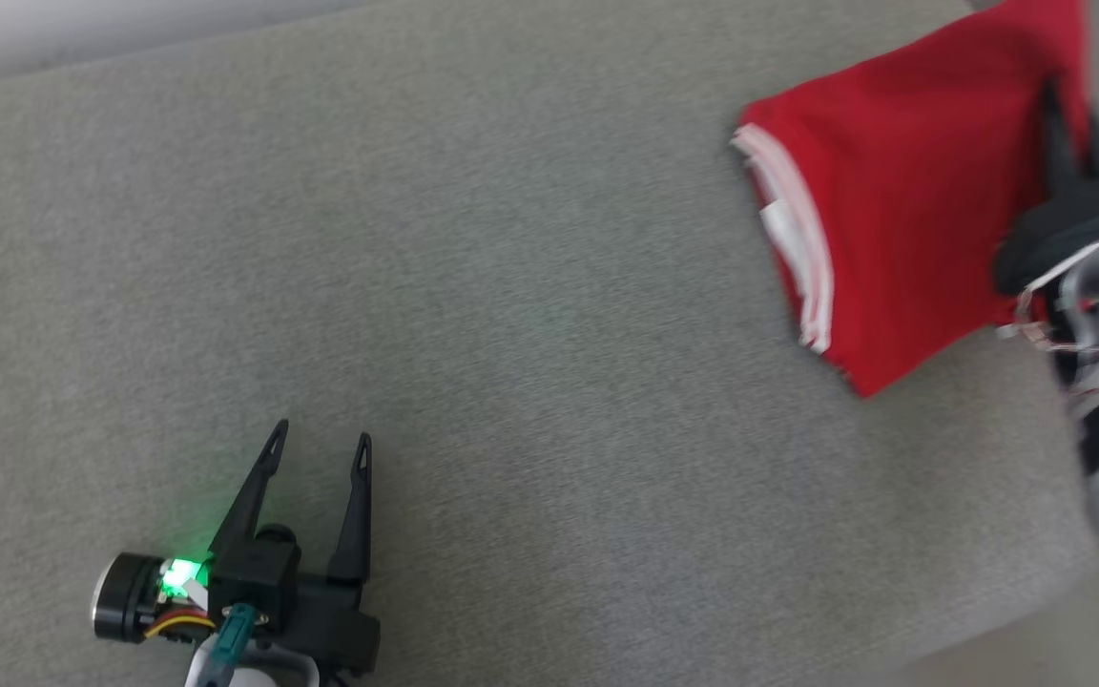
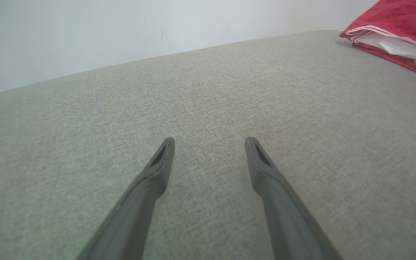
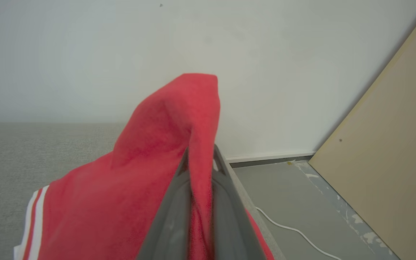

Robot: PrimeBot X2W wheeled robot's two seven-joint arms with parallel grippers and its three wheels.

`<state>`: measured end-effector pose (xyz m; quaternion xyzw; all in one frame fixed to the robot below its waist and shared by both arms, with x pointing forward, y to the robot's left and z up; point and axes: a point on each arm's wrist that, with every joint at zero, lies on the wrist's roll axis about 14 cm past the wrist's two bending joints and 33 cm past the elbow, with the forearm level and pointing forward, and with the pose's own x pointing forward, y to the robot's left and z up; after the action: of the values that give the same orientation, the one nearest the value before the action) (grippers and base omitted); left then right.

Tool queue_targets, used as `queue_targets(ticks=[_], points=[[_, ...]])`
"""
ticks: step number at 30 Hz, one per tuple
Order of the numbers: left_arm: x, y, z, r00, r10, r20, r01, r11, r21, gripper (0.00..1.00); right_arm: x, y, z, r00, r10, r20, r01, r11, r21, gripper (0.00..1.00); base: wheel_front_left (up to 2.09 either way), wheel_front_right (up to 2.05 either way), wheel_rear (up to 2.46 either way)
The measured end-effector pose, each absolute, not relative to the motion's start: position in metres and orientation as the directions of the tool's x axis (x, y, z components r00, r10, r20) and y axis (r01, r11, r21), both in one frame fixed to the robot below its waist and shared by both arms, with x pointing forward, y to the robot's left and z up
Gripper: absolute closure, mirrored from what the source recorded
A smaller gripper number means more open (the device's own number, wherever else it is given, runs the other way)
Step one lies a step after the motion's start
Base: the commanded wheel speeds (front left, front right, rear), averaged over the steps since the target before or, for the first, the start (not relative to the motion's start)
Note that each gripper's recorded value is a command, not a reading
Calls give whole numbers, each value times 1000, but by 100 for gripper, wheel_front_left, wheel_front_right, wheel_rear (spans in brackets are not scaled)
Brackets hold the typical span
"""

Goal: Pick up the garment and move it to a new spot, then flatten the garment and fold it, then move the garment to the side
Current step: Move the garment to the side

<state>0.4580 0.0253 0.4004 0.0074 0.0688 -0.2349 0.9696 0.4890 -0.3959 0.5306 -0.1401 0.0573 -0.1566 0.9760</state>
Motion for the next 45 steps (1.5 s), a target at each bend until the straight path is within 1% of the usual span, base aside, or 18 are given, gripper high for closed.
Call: queue_targets(ticks=[5, 8, 9, 10, 11, 12, 15, 16, 21, 24, 27, 29, 35, 37, 41, 43, 45], points=[[462, 39, 395, 894, -423, -146, 426, 905, -12, 0, 500, -425, 532, 917, -386, -97, 332, 877, -348, 100, 0, 0, 0], [463, 45, 394, 902, -405, -148, 409, 913, -10, 0, 495, -450, 527, 884, -448, -134, 371, 846, -382, 100, 0, 0, 0], [464, 48, 393, 906, -397, -149, 401, 916, -8, 0, 492, -458, 525, 872, -468, -145, 380, 833, -401, 97, 0, 0, 0], [464, 51, 393, 909, -389, -150, 393, 920, -6, 0, 488, -466, 525, 859, -489, -153, 395, 822, -410, 72, 0, 0, 0], [464, 54, 393, 912, -381, -151, 385, 923, -4, 0, 485, -475, 525, 844, -514, -155, 416, 809, -414, 6, 0, 0, 0], [464, 57, 393, 916, -372, -152, 377, 926, -1, 0, 482, -482, 527, 832, -532, -154, 430, 796, -426, 0, 0, 0, 0], [464, 66, 392, 924, -348, -156, 353, 936, 4, 0, 482, -490, 535, 826, -553, -107, 456, 768, -449, 0, 0, 0, 0], [464, 69, 392, 928, -338, -158, 344, 939, 7, 0, 484, -489, 536, 828, -554, -91, 467, 769, -437, 0, 0, 0, 0], [464, 78, 396, 939, -306, -153, 313, 950, 17, 0, 498, -465, 537, 861, -507, -41, 447, 793, -415, 0, 0, 0, 0], [463, 84, 400, 946, -288, -148, 295, 955, 21, 0, 516, -433, 537, 900, -436, -27, 390, 829, -401, 0, 0, 0, 0], [462, 90, 405, 953, -269, -141, 275, 961, 21, 0, 540, -381, 554, 945, -322, 53, 320, 881, -350, 0, 0, 0, 0], [460, 95, 407, 958, -249, -140, 255, 967, 25, 0, 544, -345, 553, 967, -244, 75, 255, 913, -319, 0, 0, 0, 0], [452, 109, 419, 972, -202, -124, 206, 978, 24, 0, 529, -271, 529, 993, -92, 67, 105, 970, -221, 0, 0, 0, 0], [450, 117, 423, 977, -179, -117, 183, 983, 25, 0, 523, -247, 517, 998, -39, 45, 47, 980, -194, 0, 0, 0, 0], [442, 131, 428, 985, -134, -112, 138, 990, 30, 0, 505, -218, 491, 1000, 14, -12, -16, 992, -124, 0, 0, 0, 0], [437, 139, 431, 988, -110, -110, 114, 993, 31, 0, 496, -202, 477, 997, 53, -48, -59, 992, -115, 0, 0, 0, 0], [432, 146, 433, 990, -89, -110, 93, 995, 30, 0, 487, -192, 466, 995, 69, -75, -76, 993, -94, 0, 0, 0, 0]])
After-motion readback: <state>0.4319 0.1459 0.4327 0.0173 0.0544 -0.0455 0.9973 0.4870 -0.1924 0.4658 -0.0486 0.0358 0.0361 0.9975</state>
